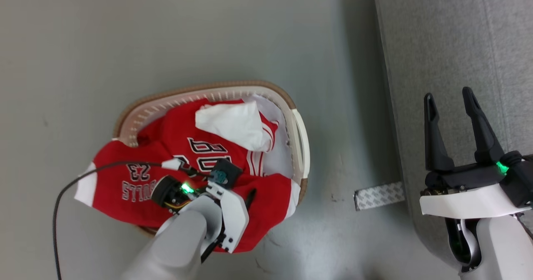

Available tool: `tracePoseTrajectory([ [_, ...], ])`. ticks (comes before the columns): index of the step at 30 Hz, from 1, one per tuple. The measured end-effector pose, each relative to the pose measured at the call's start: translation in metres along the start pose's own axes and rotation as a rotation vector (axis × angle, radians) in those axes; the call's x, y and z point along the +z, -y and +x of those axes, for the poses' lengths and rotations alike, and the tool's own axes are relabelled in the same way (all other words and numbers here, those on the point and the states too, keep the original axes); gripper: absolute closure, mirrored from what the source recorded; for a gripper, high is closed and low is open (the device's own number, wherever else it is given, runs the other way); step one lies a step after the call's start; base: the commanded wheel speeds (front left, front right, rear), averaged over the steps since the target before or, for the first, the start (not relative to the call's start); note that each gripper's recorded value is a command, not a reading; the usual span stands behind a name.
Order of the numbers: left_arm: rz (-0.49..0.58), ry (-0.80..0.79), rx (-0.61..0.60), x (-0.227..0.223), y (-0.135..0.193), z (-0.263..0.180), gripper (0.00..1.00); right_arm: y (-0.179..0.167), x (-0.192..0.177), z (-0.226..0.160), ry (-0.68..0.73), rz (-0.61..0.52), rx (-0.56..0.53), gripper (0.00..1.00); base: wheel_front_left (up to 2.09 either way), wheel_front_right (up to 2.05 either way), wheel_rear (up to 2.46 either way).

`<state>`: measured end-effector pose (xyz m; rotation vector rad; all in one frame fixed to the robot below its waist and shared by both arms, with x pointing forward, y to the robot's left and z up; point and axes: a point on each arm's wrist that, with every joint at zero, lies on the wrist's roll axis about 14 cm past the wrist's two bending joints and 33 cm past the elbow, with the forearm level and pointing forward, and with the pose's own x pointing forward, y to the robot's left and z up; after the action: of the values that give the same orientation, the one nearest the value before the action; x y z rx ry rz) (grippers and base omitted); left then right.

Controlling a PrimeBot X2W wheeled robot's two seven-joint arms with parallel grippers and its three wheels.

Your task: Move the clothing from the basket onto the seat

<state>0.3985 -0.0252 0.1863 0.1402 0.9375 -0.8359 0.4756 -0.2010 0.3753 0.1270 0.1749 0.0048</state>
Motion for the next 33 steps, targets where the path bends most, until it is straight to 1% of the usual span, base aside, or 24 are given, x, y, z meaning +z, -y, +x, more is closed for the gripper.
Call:
tracePoseTrajectory([
  [4,-0.006,-0.113,-0.05,-0.021,0.005,0.02,0.0,0.007,-0.013,0.006,-0.021,0.001,-0.015,0.0,0.0,0.0,0.0],
  [10,0.015,-0.229,-0.085,-0.047,-0.001,0.045,0.0,0.017,-0.035,0.01,-0.062,-0.005,-0.035,0.0,0.0,0.0,0.0],
  [14,0.008,-0.275,-0.132,-0.061,0.012,0.056,0.0,0.023,-0.046,0.011,-0.086,-0.013,-0.049,0.0,0.0,0.0,0.0],
  [15,0.011,-0.278,-0.145,-0.062,0.016,0.058,1.0,0.025,-0.047,0.01,-0.089,-0.016,-0.052,0.0,0.0,0.0,0.0],
  [18,0.016,-0.269,-0.167,-0.059,0.022,0.062,1.0,0.027,-0.048,0.009,-0.093,-0.016,-0.06,0.0,0.0,0.0,0.0],
  [22,-0.016,-0.231,-0.159,-0.049,0.019,0.059,1.0,0.028,-0.043,0.009,-0.084,-0.007,-0.065,0.0,0.0,0.0,0.0],
  [26,-0.113,-0.147,-0.149,-0.023,0.019,0.052,1.0,0.027,-0.033,0.008,-0.062,-0.004,-0.066,0.0,0.0,0.0,0.0],
  [27,-0.111,-0.126,-0.145,-0.017,0.018,0.049,1.0,0.027,-0.029,0.008,-0.055,-0.002,-0.065,0.0,0.0,0.0,0.0],
  [31,-0.18,-0.031,-0.121,0.007,0.012,0.032,1.0,0.023,-0.013,0.004,-0.021,0.009,-0.06,0.0,0.0,0.0,0.0],
  [33,-0.185,0.021,-0.099,0.019,0.007,0.022,1.0,0.021,-0.007,-0.001,-0.012,0.012,-0.06,0.0,0.0,0.0,0.0],
])
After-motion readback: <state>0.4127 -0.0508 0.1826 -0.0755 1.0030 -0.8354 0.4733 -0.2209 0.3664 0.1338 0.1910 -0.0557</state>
